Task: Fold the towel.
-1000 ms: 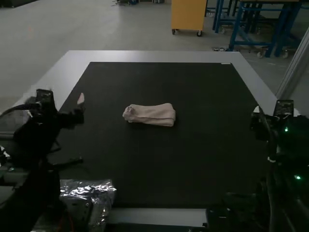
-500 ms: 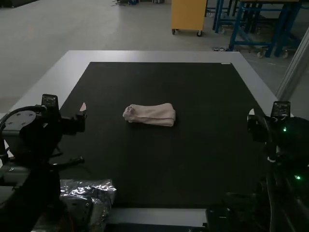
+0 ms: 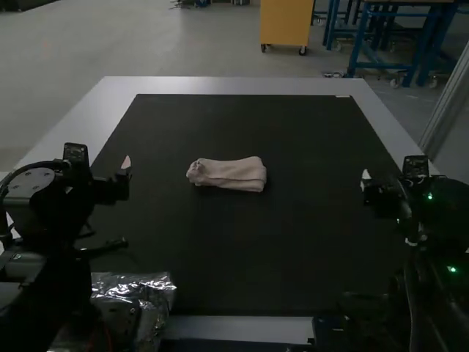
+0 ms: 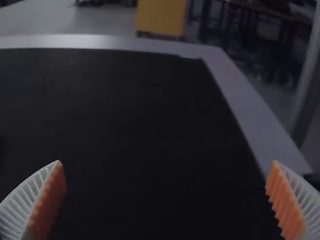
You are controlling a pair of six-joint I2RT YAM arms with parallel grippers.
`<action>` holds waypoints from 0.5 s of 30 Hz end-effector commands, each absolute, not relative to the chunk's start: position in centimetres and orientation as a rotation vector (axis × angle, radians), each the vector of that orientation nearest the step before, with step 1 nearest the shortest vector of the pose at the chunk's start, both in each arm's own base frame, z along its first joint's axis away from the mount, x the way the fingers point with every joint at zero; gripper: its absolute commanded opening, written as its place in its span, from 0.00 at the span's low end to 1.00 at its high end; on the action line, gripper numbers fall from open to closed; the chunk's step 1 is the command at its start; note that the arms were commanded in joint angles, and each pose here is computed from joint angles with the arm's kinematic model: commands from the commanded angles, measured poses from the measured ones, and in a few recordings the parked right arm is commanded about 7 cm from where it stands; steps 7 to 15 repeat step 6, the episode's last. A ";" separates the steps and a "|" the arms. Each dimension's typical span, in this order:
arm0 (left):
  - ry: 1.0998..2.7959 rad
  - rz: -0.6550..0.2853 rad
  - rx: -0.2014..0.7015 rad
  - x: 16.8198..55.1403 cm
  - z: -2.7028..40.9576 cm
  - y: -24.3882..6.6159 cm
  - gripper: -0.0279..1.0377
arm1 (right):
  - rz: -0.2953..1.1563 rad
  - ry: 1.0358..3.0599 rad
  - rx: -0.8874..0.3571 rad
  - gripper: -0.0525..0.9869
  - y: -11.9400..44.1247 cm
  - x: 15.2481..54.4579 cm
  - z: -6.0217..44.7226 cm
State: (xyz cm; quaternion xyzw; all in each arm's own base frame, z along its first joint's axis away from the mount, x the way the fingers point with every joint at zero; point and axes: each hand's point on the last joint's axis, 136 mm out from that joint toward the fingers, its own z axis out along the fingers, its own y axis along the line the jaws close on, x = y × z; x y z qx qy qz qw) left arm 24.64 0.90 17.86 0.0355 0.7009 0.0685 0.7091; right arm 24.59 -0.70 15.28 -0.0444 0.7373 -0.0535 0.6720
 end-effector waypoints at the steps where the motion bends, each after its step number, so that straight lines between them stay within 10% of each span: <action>1: 1.558 0.151 0.063 24.7 17.7 1.1 0.94 | -0.078 1.667 -0.125 0.93 0.0 24.5 14.9; 15: 1.558 0.151 0.063 24.7 17.7 1.1 0.94 | -0.078 1.667 -0.125 0.93 0.0 24.5 14.9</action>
